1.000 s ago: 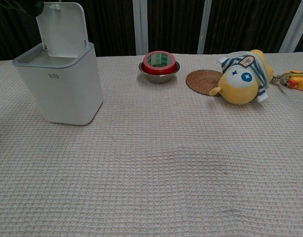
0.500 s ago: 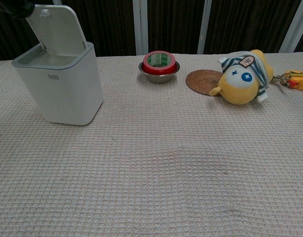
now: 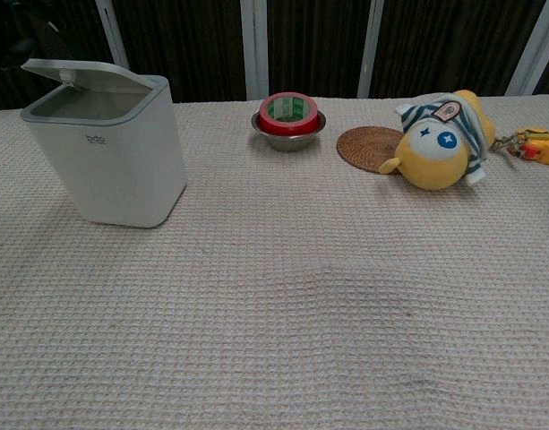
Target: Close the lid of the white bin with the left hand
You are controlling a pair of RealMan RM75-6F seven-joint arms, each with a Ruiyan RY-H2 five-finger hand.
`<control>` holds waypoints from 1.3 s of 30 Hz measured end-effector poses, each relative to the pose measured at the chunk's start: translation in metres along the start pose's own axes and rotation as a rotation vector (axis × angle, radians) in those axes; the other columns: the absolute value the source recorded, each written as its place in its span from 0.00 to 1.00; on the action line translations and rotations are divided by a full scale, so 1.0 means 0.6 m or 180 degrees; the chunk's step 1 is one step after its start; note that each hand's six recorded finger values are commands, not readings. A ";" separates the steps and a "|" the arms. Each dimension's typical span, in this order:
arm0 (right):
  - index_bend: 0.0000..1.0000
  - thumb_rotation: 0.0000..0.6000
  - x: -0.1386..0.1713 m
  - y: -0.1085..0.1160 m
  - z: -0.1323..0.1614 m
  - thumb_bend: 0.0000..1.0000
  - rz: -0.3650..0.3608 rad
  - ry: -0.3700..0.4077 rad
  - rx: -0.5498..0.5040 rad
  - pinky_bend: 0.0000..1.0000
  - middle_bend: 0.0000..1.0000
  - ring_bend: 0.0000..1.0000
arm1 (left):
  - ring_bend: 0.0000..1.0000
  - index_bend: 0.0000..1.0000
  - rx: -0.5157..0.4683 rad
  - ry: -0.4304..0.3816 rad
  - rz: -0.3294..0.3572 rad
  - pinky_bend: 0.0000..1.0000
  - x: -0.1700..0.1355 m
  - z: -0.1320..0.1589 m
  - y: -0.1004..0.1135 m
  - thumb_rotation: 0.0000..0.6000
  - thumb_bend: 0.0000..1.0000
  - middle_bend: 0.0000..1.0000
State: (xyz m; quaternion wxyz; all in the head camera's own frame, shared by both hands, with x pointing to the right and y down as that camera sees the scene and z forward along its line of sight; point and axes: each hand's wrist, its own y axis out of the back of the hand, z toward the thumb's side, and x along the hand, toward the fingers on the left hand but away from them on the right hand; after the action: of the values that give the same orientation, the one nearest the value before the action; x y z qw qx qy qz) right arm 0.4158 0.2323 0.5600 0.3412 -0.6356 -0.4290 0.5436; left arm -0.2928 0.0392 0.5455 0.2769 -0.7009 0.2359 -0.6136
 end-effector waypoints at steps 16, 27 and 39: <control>0.00 1.00 0.001 0.001 0.000 0.24 -0.0014 0.0003 -0.0003 0.00 0.00 0.00 | 0.98 0.27 -0.0025 -0.0017 -0.0104 1.00 0.009 -0.006 -0.052 1.00 0.77 1.00; 0.00 1.00 0.001 0.001 0.000 0.24 -0.0010 0.0011 -0.0005 0.00 0.00 0.00 | 0.98 0.27 -0.0029 0.0041 -0.0198 1.00 0.018 -0.014 -0.078 1.00 0.77 1.00; 0.00 1.00 0.002 0.003 0.000 0.24 -0.0030 0.0032 0.0009 0.00 0.00 0.00 | 0.77 0.10 -0.0254 -0.0171 0.0207 0.88 -0.007 0.017 -0.010 1.00 0.59 0.81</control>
State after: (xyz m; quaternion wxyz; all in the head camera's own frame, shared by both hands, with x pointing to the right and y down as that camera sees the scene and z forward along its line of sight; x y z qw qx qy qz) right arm 0.4161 0.2328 0.5578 0.3468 -0.6359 -0.4295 0.5394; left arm -0.2833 0.0474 0.5455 0.2747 -0.7196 0.2753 -0.5753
